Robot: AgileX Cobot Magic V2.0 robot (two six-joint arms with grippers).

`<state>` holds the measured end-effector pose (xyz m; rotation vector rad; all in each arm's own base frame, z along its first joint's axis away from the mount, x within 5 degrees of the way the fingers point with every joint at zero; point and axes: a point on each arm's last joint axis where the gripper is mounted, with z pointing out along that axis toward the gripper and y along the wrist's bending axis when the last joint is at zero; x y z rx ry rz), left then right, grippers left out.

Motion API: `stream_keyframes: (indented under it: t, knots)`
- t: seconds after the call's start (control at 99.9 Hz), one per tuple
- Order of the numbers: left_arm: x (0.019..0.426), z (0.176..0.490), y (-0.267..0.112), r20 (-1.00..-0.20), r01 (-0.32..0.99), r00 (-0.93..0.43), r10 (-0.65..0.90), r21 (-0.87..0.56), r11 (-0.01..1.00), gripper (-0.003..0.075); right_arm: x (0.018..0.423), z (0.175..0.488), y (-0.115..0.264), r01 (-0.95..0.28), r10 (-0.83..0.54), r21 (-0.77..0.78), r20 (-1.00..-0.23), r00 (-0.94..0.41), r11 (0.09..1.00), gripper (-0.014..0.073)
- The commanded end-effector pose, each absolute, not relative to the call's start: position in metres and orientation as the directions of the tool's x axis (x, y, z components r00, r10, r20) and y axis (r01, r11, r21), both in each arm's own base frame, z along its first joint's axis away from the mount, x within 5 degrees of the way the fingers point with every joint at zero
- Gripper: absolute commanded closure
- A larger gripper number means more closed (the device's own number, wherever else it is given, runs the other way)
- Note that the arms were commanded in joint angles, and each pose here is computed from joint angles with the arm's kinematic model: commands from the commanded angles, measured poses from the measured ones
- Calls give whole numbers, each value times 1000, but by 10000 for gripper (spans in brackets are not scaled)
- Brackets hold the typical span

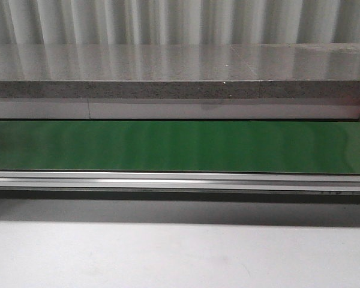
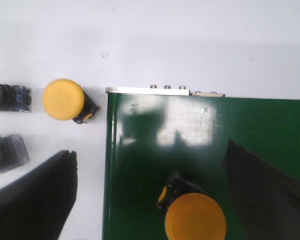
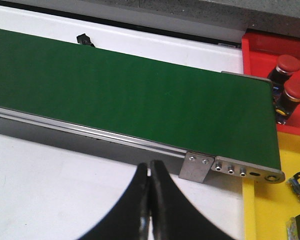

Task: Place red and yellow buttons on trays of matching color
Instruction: 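Grasp a yellow button with the left gripper and set it on the belt, then grasp a red button with the left gripper and set it on the belt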

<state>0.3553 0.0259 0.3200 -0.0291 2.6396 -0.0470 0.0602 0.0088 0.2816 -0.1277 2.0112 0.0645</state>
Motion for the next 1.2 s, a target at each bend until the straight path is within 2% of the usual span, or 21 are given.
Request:
stream_keyframes:
  t: [0.0, 0.14, 0.24, 0.37, 0.54, 0.851, 1.041, 1.191]
  knots:
    - [347, 356, 36, -585, -53, -808, -67, -41, 998, 169, 63, 295, 8, -111, -64, -27, -936, -346, 994, 661]
    - [341, 356, 64, -565, -146, -812, -146, -45, 988, 173, 63, 295, 8, -111, -64, -27, -936, -346, 994, 661]
    - [337, 347, 87, -517, -212, -831, -203, -42, 976, 173, 63, 295, 8, -111, -64, -27, -936, -346, 994, 661]
    - [338, 322, 118, -415, -319, -854, -314, -59, 946, 173, 63, 295, 8, -111, -64, -27, -936, -346, 994, 661]
    - [349, 285, 142, -329, -369, -869, -369, -64, 927, 173, 63, 295, 8, -111, -64, -27, -936, -346, 994, 661]
    - [374, 231, 163, -307, -422, -854, -421, -65, 904, 173, 63, 295, 8, -111, -64, -27, -936, -346, 994, 661]
    - [389, 202, 170, -338, -429, -839, -426, -69, 900, 175, 63, 295, 8, -111, -64, -27, -936, -346, 994, 661]
    - [396, 190, 174, -353, -432, -833, -426, -69, 899, 208, 63, 295, 8, -111, -64, -27, -936, -346, 994, 661]
